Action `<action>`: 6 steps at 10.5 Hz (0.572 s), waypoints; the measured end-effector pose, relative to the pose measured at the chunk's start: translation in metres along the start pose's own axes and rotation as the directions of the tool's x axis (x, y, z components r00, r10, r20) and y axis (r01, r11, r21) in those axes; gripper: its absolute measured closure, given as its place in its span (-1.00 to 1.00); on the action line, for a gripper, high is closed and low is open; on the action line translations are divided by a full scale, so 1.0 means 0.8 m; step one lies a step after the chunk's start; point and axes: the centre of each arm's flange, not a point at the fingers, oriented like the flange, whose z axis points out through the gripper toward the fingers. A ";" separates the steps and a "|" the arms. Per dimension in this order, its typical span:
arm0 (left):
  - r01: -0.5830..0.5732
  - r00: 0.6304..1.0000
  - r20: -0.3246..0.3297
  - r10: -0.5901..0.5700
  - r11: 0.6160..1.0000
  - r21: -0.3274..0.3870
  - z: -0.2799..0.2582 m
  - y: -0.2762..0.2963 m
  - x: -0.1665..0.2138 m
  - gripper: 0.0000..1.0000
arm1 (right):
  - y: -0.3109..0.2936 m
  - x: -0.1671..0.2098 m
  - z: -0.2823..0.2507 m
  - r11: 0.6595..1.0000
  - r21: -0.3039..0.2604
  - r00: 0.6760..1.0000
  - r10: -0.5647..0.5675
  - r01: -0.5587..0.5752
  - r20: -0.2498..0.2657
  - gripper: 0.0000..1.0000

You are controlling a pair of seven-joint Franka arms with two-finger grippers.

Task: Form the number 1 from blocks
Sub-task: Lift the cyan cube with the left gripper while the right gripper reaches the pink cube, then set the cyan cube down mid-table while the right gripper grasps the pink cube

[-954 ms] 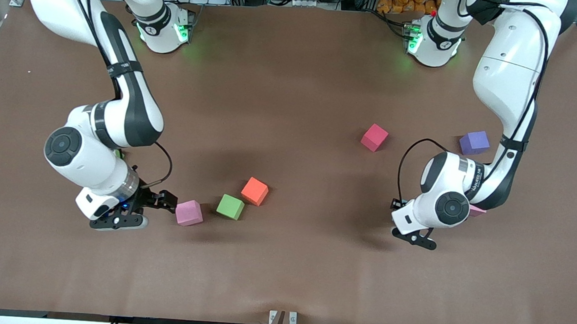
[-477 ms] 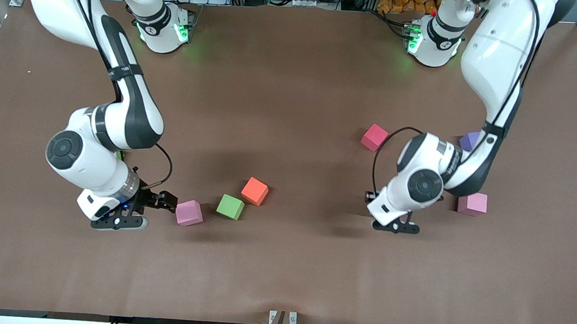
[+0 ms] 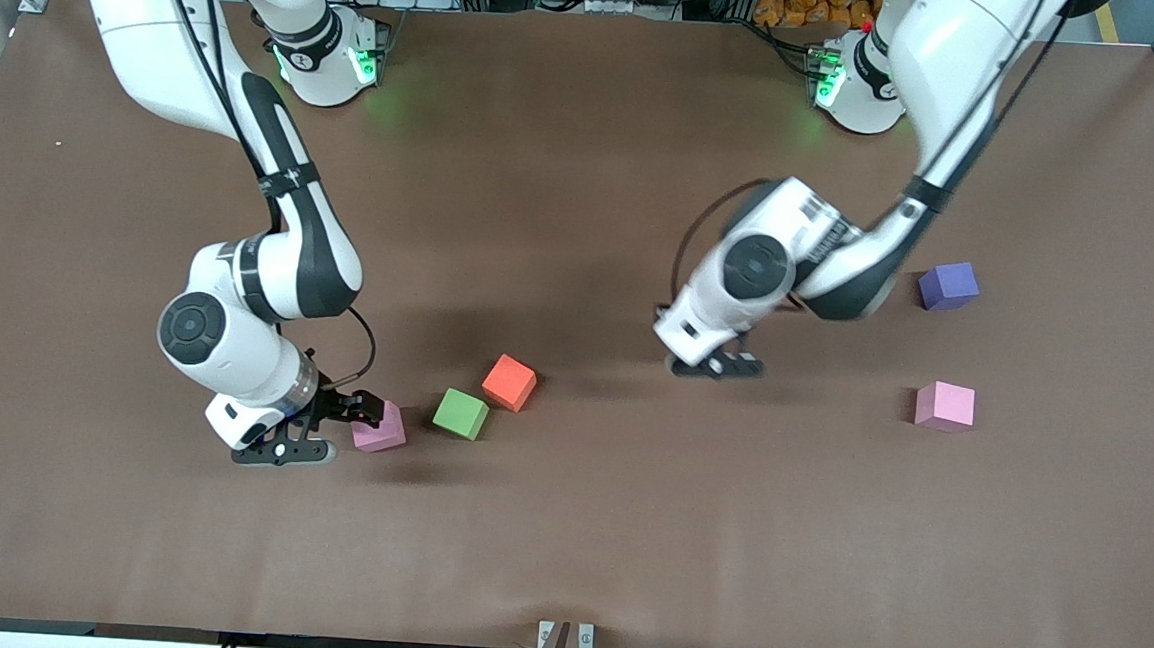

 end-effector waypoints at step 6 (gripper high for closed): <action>0.137 0.990 0.027 -0.138 0.990 0.041 0.056 0.141 -0.182 -0.14 | -0.006 0.000 0.027 1.000 -0.008 1.000 -0.007 0.007 -0.025 -1.00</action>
